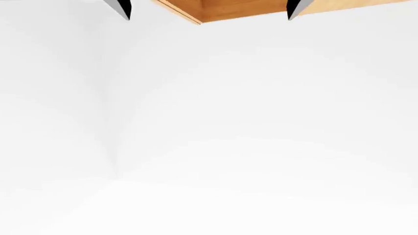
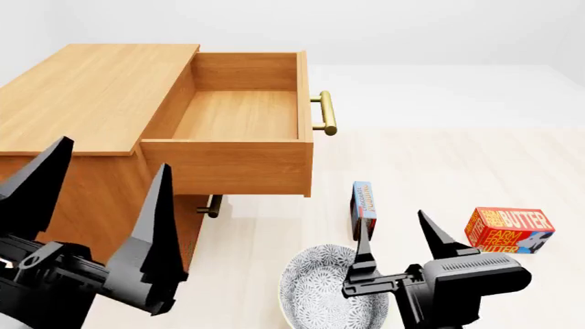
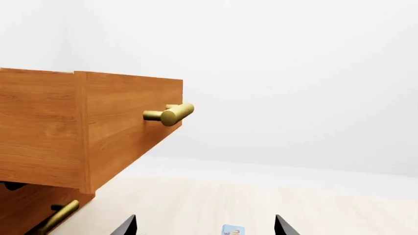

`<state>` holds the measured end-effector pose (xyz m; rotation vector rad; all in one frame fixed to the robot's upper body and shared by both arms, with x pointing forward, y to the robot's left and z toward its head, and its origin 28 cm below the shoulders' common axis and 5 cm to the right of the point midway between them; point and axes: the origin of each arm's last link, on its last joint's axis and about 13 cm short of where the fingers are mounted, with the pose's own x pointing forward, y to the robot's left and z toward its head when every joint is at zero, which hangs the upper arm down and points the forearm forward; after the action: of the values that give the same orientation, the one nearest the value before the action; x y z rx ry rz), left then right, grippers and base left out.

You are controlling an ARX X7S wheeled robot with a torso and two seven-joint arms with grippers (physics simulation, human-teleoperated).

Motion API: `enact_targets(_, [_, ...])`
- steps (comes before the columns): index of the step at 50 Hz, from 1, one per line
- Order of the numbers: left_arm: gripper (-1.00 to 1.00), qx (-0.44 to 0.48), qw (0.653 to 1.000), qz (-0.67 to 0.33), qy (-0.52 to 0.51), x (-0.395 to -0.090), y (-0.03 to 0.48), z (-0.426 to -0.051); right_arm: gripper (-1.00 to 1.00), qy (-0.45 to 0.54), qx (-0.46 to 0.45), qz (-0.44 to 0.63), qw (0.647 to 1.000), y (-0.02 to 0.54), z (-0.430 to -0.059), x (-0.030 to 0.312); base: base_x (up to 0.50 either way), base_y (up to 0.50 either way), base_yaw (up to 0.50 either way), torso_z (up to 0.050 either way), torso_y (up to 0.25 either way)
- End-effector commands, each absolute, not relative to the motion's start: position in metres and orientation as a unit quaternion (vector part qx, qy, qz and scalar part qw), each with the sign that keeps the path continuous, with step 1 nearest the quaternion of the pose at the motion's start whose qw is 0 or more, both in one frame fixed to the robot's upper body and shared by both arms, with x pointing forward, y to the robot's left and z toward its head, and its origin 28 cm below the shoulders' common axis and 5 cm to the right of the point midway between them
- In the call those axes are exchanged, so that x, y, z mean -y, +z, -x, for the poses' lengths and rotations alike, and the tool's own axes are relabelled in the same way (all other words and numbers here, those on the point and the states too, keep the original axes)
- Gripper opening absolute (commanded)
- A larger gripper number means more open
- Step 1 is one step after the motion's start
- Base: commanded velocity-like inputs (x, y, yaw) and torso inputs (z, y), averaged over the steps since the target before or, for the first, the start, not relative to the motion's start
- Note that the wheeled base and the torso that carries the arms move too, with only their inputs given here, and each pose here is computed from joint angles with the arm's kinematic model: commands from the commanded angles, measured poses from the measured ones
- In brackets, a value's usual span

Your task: Put the chocolate pudding in the top drawer of the cabinet and close it.

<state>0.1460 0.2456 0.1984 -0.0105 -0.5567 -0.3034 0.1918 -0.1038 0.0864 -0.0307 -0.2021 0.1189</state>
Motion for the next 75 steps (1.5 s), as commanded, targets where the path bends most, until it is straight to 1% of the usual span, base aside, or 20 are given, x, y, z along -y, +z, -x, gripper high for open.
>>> enact_targets(1, [1.00,0.274,0.951,0.012,-0.143,-0.253,0.186,-0.150,1.00,0.059,0.097,0.052,0.992,0.102,-0.208,0.105,0.00,0.00,0.00,0.000,0.000])
enact_targets(6, [1.00,0.269,0.956,0.040,-0.114,-0.257,0.183,-0.152,1.00,0.063,0.094,0.074,0.991,0.117,-0.217,0.105,0.00,0.00,0.00,0.000,0.000])
enact_targets(10, [1.00,0.277,0.954,0.061,-0.096,-0.259,0.181,-0.153,1.00,0.076,0.076,0.073,0.992,0.130,-0.227,0.107,0.00,0.00,0.00,0.000,0.000])
enact_targets(22, [1.00,0.301,0.947,0.029,-0.109,-0.263,0.177,-0.153,1.00,0.078,0.025,0.067,0.994,0.154,-0.263,0.114,0.00,0.00,0.00,0.000,0.000])
enact_targets(27, [1.00,0.296,0.949,0.026,-0.108,-0.265,0.175,-0.155,1.00,0.083,-0.021,0.045,0.995,0.159,-0.291,0.117,0.00,0.00,0.00,0.000,0.000])
enact_targets(37, [1.00,0.297,0.951,0.023,-0.079,-0.266,0.171,-0.160,1.00,0.071,-0.098,0.050,0.991,0.173,-0.342,0.118,0.00,0.00,0.00,0.000,0.000])
enact_targets(48, [1.00,0.303,0.951,0.023,-0.059,-0.268,0.170,-0.162,1.00,0.057,-0.205,0.050,0.976,0.193,-0.380,0.116,0.00,0.00,0.00,0.000,0.000])
enact_targets(57, [1.00,0.305,0.951,0.023,-0.052,-0.268,0.168,-0.163,1.00,0.043,-0.243,0.057,0.967,0.203,-0.406,0.114,0.00,0.00,0.00,0.000,0.000])
enact_targets(59, [1.00,0.308,0.950,0.022,-0.049,-0.268,0.168,-0.164,1.00,0.041,-0.260,0.073,0.962,0.203,-0.413,0.116,0.00,0.00,0.00,0.000,0.000])
enact_targets(65, [1.00,0.317,0.947,0.019,-0.042,-0.269,0.167,-0.165,1.00,0.023,-0.291,0.085,0.953,0.198,-0.416,0.122,0.00,0.00,0.00,0.000,0.000])
enact_targets(75, [1.00,0.317,0.947,0.011,-0.043,-0.268,0.165,-0.167,1.00,0.041,-0.312,0.081,0.946,0.186,-0.413,0.120,0.00,0.00,0.00,0.000,0.000])
